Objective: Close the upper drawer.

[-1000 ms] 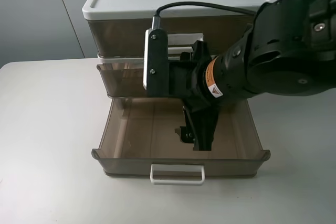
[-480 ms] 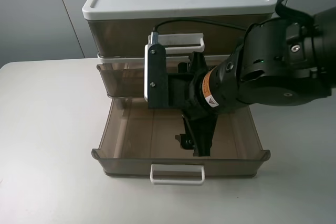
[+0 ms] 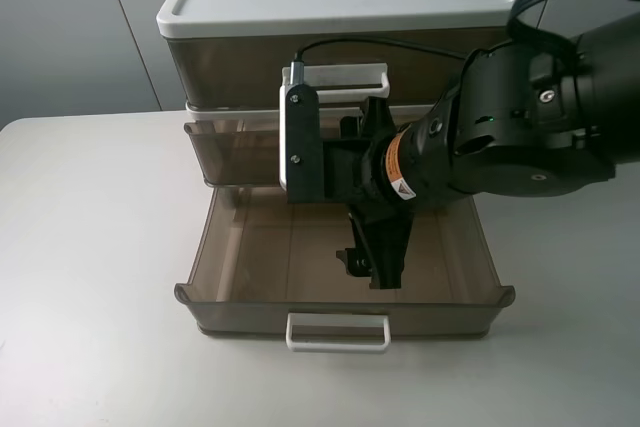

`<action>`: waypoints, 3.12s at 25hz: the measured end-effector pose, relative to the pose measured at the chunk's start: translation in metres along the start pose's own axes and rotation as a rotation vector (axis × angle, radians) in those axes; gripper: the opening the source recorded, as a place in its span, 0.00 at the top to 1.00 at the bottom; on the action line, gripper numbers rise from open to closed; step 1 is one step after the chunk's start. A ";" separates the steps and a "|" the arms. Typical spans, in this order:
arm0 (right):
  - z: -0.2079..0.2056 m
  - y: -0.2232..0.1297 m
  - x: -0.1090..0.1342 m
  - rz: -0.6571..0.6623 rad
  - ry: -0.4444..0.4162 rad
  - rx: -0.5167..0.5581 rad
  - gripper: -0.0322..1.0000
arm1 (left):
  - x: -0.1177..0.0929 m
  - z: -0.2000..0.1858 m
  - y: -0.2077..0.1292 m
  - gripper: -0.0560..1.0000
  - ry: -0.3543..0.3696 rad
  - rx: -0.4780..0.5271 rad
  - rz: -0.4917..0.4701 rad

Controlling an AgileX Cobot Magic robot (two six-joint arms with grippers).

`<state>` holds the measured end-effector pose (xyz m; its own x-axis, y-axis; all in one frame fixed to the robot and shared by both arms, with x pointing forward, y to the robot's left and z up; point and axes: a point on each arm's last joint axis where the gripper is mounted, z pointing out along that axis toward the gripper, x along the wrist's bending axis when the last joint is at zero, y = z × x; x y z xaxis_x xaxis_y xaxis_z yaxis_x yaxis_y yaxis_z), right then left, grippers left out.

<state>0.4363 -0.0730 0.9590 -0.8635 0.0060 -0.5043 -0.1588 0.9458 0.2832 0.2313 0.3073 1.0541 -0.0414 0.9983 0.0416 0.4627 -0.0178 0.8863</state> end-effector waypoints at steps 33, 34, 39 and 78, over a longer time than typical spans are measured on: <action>0.019 -0.001 -0.017 0.077 -0.044 0.023 0.31 | 0.000 0.000 0.000 0.25 0.000 0.000 -0.002; 0.019 -0.001 -0.017 0.077 -0.044 0.023 0.31 | 0.000 0.000 0.000 0.25 0.000 0.000 -0.002; 0.019 0.000 -0.017 0.116 -0.036 0.016 0.31 | 0.000 0.000 0.000 0.25 0.000 0.000 -0.002; 0.005 0.033 -0.025 0.886 0.034 -0.355 0.31 | 0.000 0.000 0.000 0.25 0.000 0.000 -0.002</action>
<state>0.4553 -0.0404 0.9771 -0.7522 0.6580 0.0351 0.4287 0.4483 0.7844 0.2313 0.3073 1.0541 -0.0423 0.9983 0.0398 0.4626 -0.0158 0.8864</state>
